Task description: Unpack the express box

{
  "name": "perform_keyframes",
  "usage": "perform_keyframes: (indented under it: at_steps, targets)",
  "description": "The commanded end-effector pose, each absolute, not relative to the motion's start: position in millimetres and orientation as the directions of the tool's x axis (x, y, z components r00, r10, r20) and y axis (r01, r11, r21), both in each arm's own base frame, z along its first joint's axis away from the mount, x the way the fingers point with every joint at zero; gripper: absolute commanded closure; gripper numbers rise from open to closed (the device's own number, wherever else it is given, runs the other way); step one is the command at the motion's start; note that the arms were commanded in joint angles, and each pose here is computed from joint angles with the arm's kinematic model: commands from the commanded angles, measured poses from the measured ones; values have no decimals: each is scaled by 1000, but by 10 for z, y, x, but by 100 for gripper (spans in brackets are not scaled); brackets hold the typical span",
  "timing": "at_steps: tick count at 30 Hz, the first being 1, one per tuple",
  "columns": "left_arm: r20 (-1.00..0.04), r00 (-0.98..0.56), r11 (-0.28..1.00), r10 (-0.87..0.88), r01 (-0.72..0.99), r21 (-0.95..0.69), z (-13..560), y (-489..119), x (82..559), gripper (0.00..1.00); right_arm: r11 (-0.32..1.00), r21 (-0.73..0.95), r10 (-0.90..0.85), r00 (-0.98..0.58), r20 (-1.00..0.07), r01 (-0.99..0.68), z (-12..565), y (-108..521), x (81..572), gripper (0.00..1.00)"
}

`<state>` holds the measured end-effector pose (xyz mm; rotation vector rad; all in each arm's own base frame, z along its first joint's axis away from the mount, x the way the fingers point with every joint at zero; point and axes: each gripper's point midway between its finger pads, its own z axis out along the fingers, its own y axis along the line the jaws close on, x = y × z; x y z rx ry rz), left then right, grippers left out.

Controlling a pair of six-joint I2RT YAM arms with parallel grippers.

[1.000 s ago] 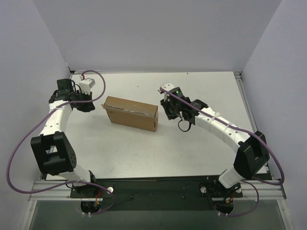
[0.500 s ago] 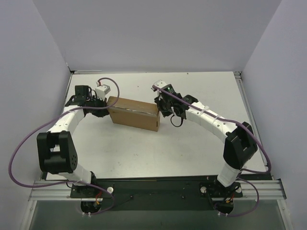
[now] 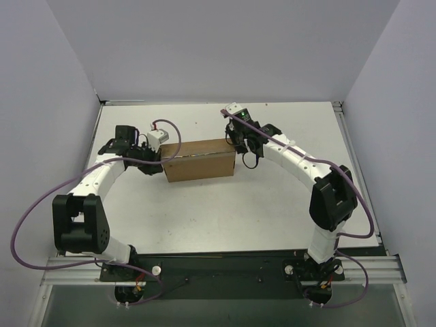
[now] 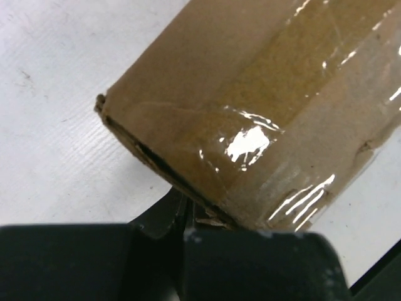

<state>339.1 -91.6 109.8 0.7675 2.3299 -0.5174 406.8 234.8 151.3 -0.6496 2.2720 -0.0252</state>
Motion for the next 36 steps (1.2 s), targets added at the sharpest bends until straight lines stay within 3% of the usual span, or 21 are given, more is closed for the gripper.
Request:
perform_keyframes:
  at_steps: [1,6,8,10,13,18,21,26,30,36]
  targets:
    - [-671,-596,650,442,728,-218,1224,-1129,3050,100,859,-177,-450,-544,-708,-481,1626,2533,4111,100]
    - [-630,-601,620,492,750,-232,1322,-993,2771,100,900,-162,-388,-572,-723,-406,1749,2217,4222,100]
    - [-621,-595,611,511,759,-225,1553,-910,2683,93,916,-152,-352,-561,-750,-372,1924,2094,4268,100]
    - [-616,-613,633,495,740,-227,1756,-787,2632,79,930,-153,-322,-545,-774,-333,2107,1926,4308,100]
    - [-680,-528,611,509,778,-147,2171,-796,2792,60,945,-154,-293,-534,-793,-290,2275,1738,4304,100]
    - [-836,-398,650,377,757,-68,2938,-973,3451,54,946,-142,-282,-525,-803,-291,2373,1646,4215,100]
    - [-900,-316,609,300,790,-74,3173,-1299,3835,43,951,-106,-252,-523,-815,-292,2432,1641,4193,100]
    - [-919,-308,534,246,834,-136,3033,-1979,4240,28,949,-45,-206,-502,-840,-313,2593,1733,4160,100]
    - [-918,-292,457,269,878,-145,2739,-2396,4253,27,940,-23,-200,-498,-844,-339,2618,1772,4096,100]
    - [-892,-384,462,238,853,-243,2417,-2551,4236,27,937,-32,-212,-495,-842,-348,2591,1728,4002,100]
